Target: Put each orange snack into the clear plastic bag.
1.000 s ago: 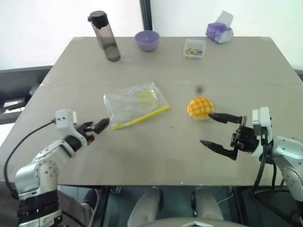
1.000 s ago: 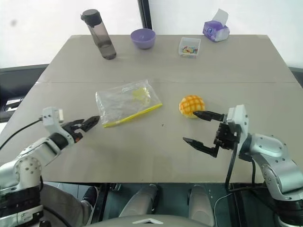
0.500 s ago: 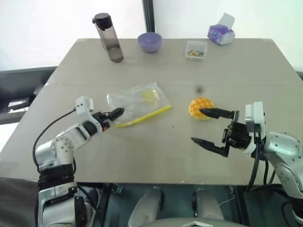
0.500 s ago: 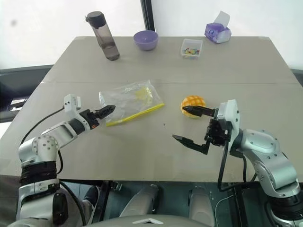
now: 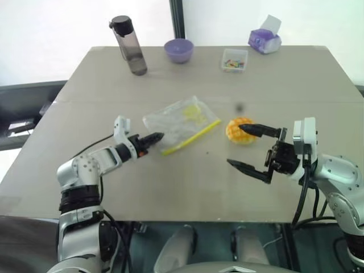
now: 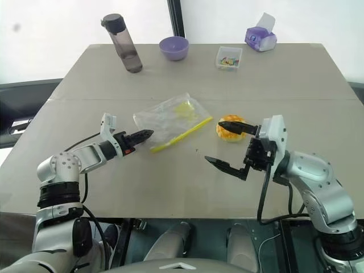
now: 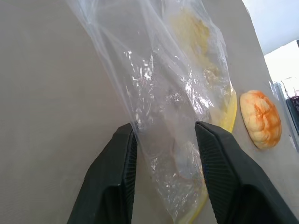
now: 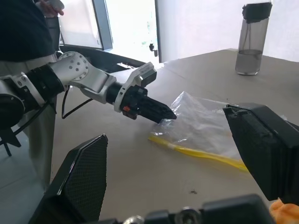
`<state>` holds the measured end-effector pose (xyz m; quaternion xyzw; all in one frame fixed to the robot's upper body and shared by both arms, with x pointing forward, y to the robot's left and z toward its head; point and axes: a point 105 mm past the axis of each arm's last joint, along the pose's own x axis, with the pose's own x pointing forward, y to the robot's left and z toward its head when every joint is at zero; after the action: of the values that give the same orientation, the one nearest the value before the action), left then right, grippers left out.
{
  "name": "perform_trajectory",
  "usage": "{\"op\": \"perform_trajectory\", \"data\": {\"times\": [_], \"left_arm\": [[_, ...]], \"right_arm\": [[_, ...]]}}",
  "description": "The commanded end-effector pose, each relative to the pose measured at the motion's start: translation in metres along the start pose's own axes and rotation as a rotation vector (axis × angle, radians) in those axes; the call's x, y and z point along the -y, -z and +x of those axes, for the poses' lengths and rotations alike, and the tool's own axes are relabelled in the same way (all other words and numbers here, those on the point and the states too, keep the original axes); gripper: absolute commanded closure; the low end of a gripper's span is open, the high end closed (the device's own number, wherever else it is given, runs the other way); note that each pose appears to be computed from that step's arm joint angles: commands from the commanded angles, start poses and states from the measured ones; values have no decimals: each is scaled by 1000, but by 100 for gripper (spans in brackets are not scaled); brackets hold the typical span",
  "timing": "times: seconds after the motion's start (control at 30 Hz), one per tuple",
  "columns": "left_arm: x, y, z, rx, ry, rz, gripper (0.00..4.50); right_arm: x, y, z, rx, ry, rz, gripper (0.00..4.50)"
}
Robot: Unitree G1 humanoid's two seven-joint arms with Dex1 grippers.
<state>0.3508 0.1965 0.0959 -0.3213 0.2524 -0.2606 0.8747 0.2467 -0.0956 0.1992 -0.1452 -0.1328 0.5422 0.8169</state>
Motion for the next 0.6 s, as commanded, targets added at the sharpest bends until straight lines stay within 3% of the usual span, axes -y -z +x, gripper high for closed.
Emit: {"op": "perform_trajectory", "data": {"times": [0.03, 0.07, 0.3, 0.43, 0.6], "left_arm": [[1, 22, 4, -90, 24, -69, 427], [4, 22, 4, -89, 34, -85, 444], [19, 28, -3, -100, 130, -212, 444], [51, 30, -22, -127, 334, -298, 444], [78, 30, -51, -116, 533, -306, 444]], "right_arm": [[1, -1, 3, -6, 8, -61, 0], [1, 3, 3, -22, 10, -76, 0], [2, 17, 8, -52, 30, -126, 0], [-4, 38, 19, -127, 3, -262, 0], [6, 60, 34, -225, 101, -462, 0]]}}
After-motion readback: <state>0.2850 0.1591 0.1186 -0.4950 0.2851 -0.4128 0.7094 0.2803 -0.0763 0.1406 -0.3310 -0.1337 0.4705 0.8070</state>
